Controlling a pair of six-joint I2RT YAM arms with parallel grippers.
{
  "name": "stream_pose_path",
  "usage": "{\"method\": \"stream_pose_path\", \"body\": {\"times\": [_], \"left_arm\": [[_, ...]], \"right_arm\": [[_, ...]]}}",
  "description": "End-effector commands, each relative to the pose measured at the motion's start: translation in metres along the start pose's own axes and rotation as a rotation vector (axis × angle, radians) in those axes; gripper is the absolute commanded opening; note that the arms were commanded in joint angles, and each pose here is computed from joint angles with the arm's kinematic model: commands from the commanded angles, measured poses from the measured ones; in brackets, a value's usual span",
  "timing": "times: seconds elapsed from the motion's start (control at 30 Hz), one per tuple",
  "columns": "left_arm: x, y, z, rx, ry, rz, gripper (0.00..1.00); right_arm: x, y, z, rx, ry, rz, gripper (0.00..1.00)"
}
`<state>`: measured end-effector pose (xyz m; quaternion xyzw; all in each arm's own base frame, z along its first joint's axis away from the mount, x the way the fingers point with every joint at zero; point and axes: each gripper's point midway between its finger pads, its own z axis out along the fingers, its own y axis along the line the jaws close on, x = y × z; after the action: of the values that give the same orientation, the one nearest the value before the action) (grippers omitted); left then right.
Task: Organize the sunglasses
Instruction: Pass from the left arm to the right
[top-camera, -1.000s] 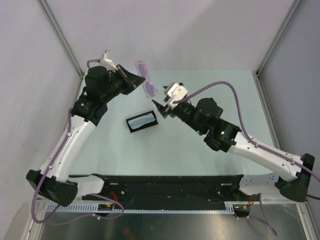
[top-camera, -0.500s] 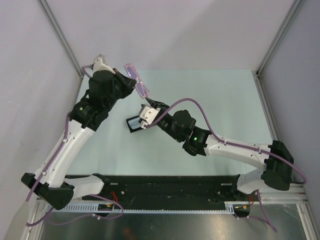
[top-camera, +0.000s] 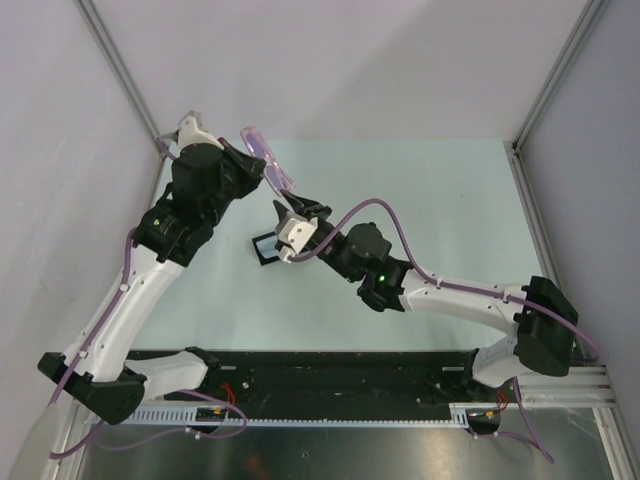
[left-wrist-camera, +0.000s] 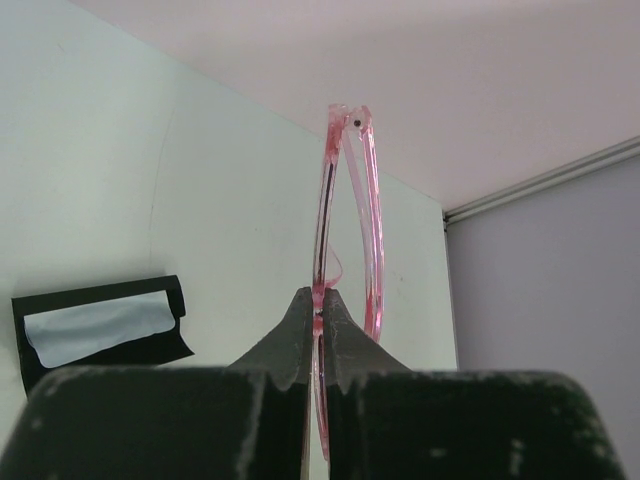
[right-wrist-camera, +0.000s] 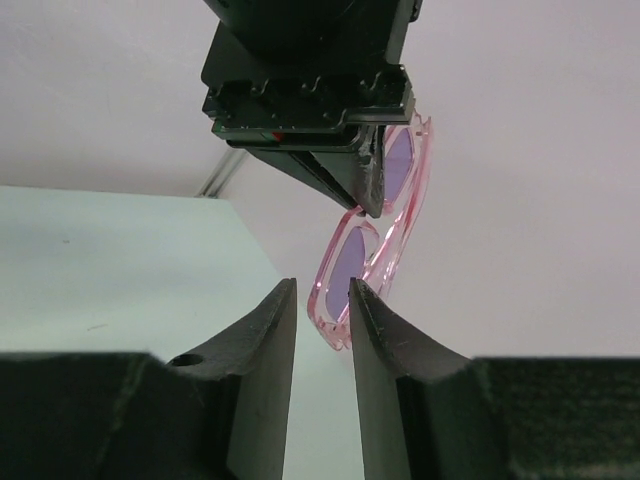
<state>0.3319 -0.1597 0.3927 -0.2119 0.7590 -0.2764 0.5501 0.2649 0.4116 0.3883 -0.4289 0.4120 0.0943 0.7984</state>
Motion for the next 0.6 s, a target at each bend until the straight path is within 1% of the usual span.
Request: {"method": "stream_pose_path", "body": {"times": [0.0,0.17,0.27,0.3,0.57], "left_arm": [[-0.024,-0.013,-0.015,0.030,-0.066,-0.011,0.00],[-0.026,-0.014,-0.018,0.034,-0.070,-0.011,0.00],[-0.023,-0.013,-0.017,0.033,-0.060,-0.016,0.00],[-0.023,-0.013,-0.017,0.034,-0.060,-0.019,0.01],[-0.021,-0.015,-0.017,0.038,-0.052,-0.022,0.00]], "right_arm": [[-0.011,0.001,0.006,0.018,-0.063,-0.016,0.33],[-0.002,0.005,0.009,0.035,-0.044,-0.042,0.36],[0.002,0.000,0.014,0.088,-0.034,-0.080,0.38],[0.005,-0.002,0.015,0.103,-0.018,-0.092,0.38],[0.009,-0.008,0.019,0.172,-0.015,-0.134,0.37]]}}
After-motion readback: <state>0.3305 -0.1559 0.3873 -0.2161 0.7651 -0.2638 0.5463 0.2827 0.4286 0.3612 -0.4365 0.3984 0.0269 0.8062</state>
